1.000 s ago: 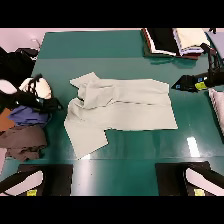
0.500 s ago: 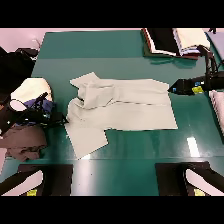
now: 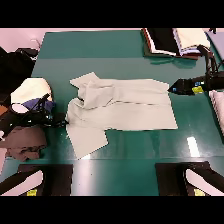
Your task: Fold the shirts.
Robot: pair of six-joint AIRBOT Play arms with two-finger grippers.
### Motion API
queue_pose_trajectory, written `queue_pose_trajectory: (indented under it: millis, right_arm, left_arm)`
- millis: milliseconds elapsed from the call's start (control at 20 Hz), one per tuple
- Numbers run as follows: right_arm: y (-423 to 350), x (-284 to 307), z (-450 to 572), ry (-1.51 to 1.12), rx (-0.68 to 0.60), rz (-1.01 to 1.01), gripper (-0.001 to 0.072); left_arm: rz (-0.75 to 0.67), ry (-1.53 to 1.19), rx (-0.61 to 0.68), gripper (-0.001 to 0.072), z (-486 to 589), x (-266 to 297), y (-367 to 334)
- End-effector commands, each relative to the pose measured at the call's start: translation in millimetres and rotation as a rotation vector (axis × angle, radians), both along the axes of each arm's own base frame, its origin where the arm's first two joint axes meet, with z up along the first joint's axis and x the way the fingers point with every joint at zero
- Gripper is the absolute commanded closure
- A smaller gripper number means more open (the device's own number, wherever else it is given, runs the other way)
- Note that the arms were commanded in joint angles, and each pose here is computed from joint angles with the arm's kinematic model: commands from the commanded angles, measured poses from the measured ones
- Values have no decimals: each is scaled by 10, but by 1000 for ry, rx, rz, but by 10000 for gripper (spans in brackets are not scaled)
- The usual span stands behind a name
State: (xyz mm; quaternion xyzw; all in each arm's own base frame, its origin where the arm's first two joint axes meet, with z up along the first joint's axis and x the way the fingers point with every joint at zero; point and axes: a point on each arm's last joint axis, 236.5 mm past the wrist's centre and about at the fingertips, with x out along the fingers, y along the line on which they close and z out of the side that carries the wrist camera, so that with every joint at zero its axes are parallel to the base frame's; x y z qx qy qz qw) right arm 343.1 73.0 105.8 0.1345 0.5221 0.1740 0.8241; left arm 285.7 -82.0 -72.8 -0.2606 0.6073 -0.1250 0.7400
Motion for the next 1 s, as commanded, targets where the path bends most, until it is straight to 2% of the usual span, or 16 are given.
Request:
queue_pose_trajectory:
  millis: [0, 200, 250, 300, 350, 500, 600, 650, 850, 900, 950]
  right_arm:
    - [-110, -85, -55, 45, -8, -12, 333]
    - [-888, -561, -604, 257, -72, -199, 331]
    - [-1067, -747, -826, 328, -57, -270, 273]
    - [-1190, -921, -1026, 393, -23, -340, 166]
    - [-1286, -1101, -1238, 453, 19, -401, 165]
    - [-1238, -1382, -1665, 556, 161, -467, 199]
    - [-1093, -1294, -1810, 543, 251, -481, 218]
    - [-1008, -1201, -1849, 522, 288, -479, 255]
    - [-690, -885, -1944, 476, 314, -429, 286]
    - [-615, -846, -1966, 471, 306, -409, 355]
    - [-539, -828, -1987, 466, 285, -377, 481]
  left_arm:
    - [-31, -39, -54, 684, 195, 57, -116]
    - [-70, -210, -5, 685, 759, 197, -75]
    - [-78, -228, -8, 684, 848, 194, -92]
    - [-86, -232, -9, 684, 883, 182, -102]
    - [-92, -224, -14, 684, 878, 158, -113]
    - [-90, -225, -12, 684, 876, 164, -109]
    - [-80, -220, -18, 684, 879, 166, -113]
    - [-69, -214, -24, 684, 882, 167, -116]
    - [-61, -219, -25, 684, 889, 184, -113]
    - [-62, -218, -25, 684, 888, 183, -114]
    - [-63, -218, -25, 684, 891, 182, -115]
